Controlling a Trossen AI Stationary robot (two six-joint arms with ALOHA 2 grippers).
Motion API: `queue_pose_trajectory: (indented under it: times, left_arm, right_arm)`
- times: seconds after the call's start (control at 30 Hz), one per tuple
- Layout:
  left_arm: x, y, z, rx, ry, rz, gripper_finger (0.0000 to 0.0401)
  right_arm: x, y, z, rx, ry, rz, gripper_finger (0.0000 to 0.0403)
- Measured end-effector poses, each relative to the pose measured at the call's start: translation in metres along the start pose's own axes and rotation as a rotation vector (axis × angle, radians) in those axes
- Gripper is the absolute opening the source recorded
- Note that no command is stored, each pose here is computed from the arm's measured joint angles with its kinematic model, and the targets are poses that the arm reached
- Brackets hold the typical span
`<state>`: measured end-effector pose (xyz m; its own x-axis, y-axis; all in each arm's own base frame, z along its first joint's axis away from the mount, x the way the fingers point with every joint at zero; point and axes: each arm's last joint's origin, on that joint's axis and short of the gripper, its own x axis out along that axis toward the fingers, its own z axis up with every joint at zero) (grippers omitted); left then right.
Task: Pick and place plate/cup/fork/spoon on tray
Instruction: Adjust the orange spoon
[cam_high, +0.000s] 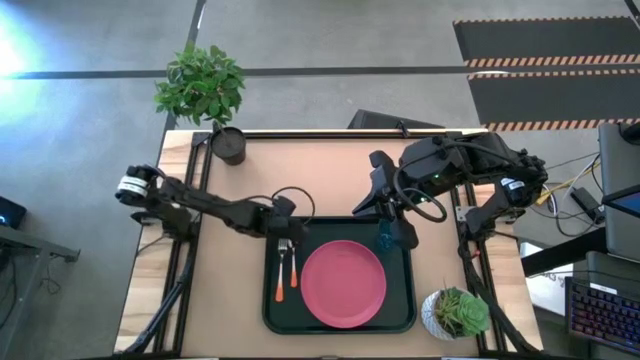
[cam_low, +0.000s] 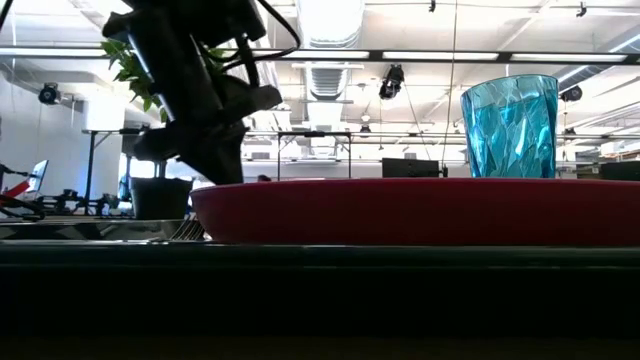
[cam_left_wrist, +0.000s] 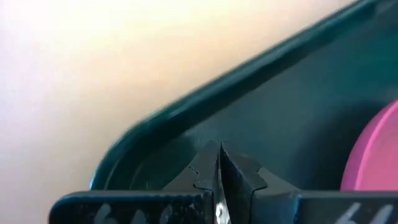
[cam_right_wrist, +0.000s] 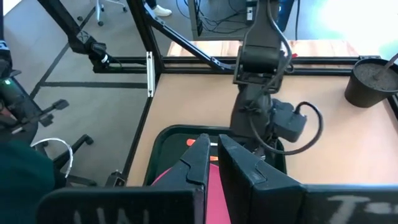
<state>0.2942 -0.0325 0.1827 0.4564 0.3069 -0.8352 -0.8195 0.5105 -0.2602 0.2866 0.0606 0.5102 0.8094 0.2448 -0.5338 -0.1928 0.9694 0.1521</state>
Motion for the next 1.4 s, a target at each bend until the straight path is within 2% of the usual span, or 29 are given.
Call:
queue_pose_trajectory:
  times: [0.3, 0.97, 1.27, 1.4]
  left_arm:
    - [0.004, 0.006, 0.009, 0.029, -0.018, 0.027, 0.0000]
    - [0.015, 0.020, -0.002, 0.065, 0.062, 0.064, 0.0000]
    - [0.016, 0.013, 0.001, 0.039, 0.038, -0.006, 0.0000]
    - [0.018, 0.012, -0.001, 0.043, 0.042, -0.003, 0.0000]
  right_arm:
    - [0.000, 0.000, 0.000, 0.000, 0.000, 0.001, 0.0022]
    - [0.000, 0.000, 0.000, 0.015, -0.004, 0.002, 0.0022]
    - [0.000, 0.000, 0.003, 0.015, -0.029, 0.004, 0.0022]
    - [0.000, 0.000, 0.003, 0.016, -0.027, 0.004, 0.0022]
